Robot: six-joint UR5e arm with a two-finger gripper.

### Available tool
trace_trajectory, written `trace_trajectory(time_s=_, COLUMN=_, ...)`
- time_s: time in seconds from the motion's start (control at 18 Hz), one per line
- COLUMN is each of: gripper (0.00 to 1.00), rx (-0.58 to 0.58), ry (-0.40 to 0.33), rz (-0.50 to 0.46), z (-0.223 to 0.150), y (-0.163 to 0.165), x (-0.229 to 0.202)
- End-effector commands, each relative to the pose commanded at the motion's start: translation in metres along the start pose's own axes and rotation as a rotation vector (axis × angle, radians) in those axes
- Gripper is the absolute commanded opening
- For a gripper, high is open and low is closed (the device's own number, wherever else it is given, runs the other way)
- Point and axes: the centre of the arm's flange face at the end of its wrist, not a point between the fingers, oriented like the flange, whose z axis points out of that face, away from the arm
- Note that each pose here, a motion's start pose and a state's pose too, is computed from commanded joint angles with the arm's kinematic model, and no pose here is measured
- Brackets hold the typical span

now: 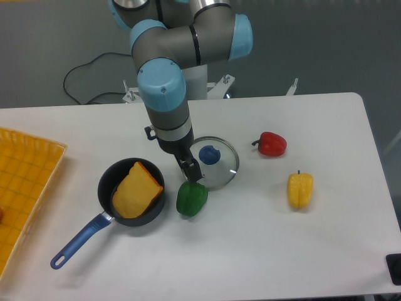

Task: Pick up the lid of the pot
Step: 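Move the gripper down to the blue knob of the glass lid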

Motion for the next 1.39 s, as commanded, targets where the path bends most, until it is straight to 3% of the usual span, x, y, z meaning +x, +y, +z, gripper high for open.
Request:
trace_trajectory(time_s=0.56, gripper=1.0, rx=-0.009, ry=0.029, rz=0.005, z=0.014, y=-0.003, x=0.01)
trace_trajectory(time_s=1.39, gripper=1.0, rx=-0.024, ry=0.054, rz=-0.05, z=0.02, y=0.033, x=0.04)
